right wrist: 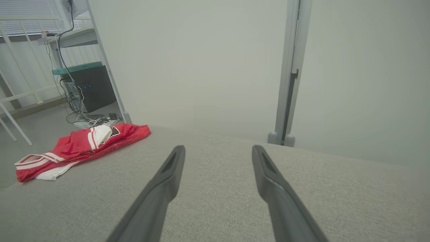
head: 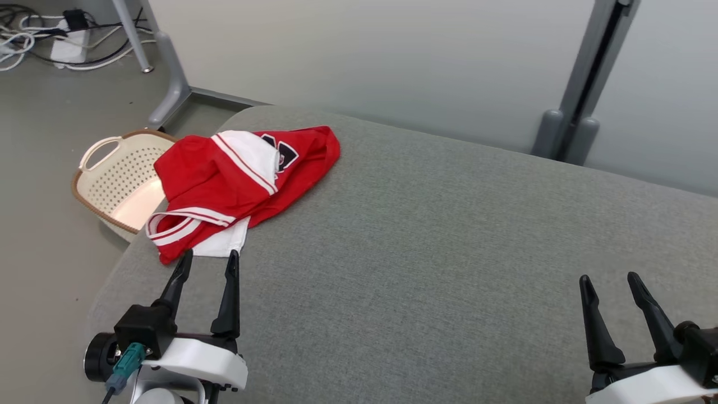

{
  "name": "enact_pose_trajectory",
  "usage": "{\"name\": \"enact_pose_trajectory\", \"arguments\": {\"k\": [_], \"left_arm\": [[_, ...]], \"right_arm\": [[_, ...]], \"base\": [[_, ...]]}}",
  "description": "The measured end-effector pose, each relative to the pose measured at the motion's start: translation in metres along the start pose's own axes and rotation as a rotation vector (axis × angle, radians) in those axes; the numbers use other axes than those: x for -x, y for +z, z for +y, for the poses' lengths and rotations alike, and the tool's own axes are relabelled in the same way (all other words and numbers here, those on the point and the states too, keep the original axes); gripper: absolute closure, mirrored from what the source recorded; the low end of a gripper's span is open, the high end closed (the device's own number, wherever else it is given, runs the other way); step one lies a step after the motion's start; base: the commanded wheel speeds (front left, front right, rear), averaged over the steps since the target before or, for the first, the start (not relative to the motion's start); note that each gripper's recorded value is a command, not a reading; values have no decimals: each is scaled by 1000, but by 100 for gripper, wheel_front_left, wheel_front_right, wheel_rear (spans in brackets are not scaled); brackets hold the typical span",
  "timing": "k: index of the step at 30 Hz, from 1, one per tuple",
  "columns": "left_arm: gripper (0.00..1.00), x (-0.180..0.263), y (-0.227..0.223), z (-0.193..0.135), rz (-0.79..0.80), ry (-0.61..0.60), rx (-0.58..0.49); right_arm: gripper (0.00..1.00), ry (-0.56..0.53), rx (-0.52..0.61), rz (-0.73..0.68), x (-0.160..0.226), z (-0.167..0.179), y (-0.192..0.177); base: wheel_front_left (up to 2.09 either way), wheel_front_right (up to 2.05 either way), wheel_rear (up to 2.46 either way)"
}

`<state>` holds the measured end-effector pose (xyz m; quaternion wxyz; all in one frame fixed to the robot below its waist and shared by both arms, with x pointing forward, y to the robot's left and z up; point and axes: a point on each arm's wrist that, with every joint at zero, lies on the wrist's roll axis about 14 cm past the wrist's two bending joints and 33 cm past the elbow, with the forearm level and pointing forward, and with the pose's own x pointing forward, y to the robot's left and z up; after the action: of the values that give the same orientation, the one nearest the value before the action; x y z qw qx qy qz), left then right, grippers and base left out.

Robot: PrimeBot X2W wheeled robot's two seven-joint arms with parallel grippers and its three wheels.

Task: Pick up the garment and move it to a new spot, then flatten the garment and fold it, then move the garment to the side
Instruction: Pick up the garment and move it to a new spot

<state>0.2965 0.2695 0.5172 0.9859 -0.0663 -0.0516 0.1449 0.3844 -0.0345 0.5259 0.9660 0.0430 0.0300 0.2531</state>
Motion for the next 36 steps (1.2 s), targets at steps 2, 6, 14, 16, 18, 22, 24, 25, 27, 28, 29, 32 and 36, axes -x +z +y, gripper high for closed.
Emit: {"name": "enact_pose_trajectory", "arguments": {"k": [2,6,14,16,18,22,24,25,27,28,29,32,36], "left_arm": [[0,4,2,11,-7,35,-10],[0,12,8,31,-21,93,-27],[0,22,11,53,-25,173,-44],[0,22,11,54,-24,175,-43],[0,23,10,54,-20,179,-42],[0,21,8,53,-13,184,-39],[0,20,7,52,-12,182,-36],[0,18,6,50,-10,178,-33],[0,13,5,46,-6,169,-31],[0,10,3,45,1,164,-30],[0,7,1,45,7,166,-32],[0,-14,1,39,8,152,-33],[0,-63,-17,31,56,129,-43]], "right_arm": [[0,34,0,0,-7,10,0],[0,90,0,10,-18,26,-2],[0,161,0,30,-33,47,-7],[0,163,0,32,-34,47,-8],[0,165,0,32,-36,47,-8],[0,165,7,35,-40,44,-9],[0,165,8,41,-42,42,-11],[0,164,9,44,-43,41,-12],[0,162,9,50,-45,38,-14],[0,161,10,51,-47,37,-14],[0,163,12,57,-49,36,-15],[0,165,22,58,-59,29,-14],[0,161,59,72,-82,6,-19]], "base": [[0,0,0],[0,0,0],[0,0,0],[0,0,0],[0,0,0],[0,0,0],[0,0,0],[0,0,0],[0,0,0],[0,0,0],[0,0,0],[0,0,0],[0,0,0]]}}
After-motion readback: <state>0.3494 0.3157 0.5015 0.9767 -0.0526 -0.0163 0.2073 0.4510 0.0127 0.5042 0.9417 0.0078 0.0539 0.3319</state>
